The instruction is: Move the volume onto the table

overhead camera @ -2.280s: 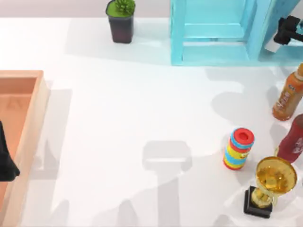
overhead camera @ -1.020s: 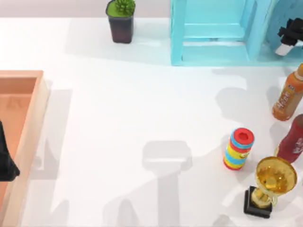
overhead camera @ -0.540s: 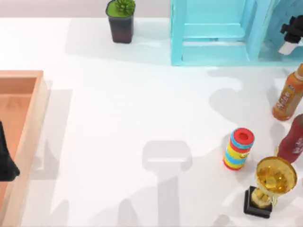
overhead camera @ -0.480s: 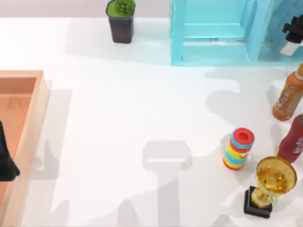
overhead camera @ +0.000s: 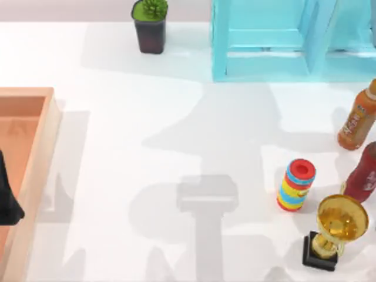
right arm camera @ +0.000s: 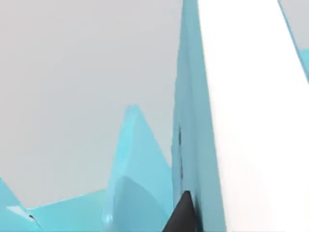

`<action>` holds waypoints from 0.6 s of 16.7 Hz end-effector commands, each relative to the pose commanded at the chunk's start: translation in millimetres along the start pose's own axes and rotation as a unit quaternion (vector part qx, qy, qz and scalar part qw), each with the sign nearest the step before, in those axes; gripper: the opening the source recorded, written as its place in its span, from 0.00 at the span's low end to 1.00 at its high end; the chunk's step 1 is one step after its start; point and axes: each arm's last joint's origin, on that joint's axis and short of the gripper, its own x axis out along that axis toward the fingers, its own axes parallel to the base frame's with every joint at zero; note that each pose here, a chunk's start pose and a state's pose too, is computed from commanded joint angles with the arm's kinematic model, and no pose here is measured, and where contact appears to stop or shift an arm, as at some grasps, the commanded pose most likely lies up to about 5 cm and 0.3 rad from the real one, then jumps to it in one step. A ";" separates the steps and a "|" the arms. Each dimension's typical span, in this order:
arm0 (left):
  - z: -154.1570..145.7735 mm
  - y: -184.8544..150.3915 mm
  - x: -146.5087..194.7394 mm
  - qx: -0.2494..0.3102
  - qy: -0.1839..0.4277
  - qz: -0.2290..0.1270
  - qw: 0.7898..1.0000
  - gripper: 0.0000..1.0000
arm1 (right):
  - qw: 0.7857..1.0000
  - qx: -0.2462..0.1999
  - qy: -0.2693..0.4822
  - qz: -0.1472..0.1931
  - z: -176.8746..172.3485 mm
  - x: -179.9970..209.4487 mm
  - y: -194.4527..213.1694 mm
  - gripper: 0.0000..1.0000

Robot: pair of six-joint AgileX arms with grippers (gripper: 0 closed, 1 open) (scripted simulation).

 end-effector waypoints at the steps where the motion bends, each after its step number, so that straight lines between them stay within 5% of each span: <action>1: 0.0 0.0 0.0 0.000 0.000 0.000 1.000 1.00 | 1.000 -0.001 -0.005 0.001 9.8 -18.7 5.8 0.00; 5: 0.0 0.0 0.0 0.000 0.000 0.000 1.000 1.00 | 1.000 0.000 0.018 -0.016 11.9 -72.5 11.4 0.00; 10: 0.0 0.0 0.0 0.000 0.000 0.000 1.000 1.00 | 0.999 0.007 0.042 -0.025 1.2 -86.7 8.4 0.00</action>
